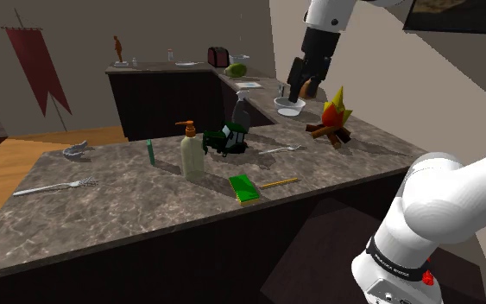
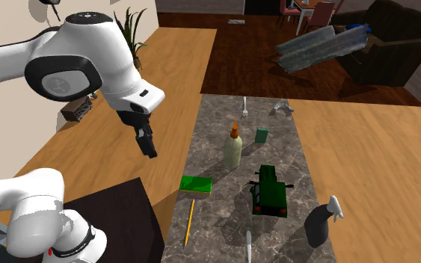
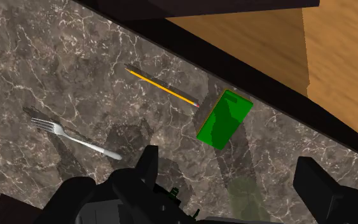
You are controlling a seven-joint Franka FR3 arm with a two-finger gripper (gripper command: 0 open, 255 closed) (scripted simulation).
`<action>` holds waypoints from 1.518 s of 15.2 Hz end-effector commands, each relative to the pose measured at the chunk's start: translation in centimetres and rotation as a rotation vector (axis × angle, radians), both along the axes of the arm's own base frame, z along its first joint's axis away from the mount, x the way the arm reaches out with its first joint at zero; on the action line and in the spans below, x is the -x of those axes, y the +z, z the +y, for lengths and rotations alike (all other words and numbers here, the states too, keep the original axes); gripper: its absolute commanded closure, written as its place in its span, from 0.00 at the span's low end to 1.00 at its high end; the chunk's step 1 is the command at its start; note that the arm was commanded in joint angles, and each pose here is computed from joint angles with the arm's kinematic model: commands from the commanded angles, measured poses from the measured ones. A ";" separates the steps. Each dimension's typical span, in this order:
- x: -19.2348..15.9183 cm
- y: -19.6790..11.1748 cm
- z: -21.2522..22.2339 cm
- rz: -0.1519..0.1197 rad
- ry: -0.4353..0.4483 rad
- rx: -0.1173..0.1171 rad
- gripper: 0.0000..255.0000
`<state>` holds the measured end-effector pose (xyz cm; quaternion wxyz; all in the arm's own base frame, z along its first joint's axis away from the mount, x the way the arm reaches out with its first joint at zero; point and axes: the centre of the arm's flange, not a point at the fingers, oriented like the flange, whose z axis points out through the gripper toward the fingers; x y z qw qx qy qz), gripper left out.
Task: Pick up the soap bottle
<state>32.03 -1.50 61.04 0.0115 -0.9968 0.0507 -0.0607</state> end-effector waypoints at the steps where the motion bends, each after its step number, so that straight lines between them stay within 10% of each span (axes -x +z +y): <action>1: 0.0 0.0 0.0 0.000 0.000 0.000 0.00; 23: -25.3 -10.8 8.7 -0.031 -0.061 0.040 0.00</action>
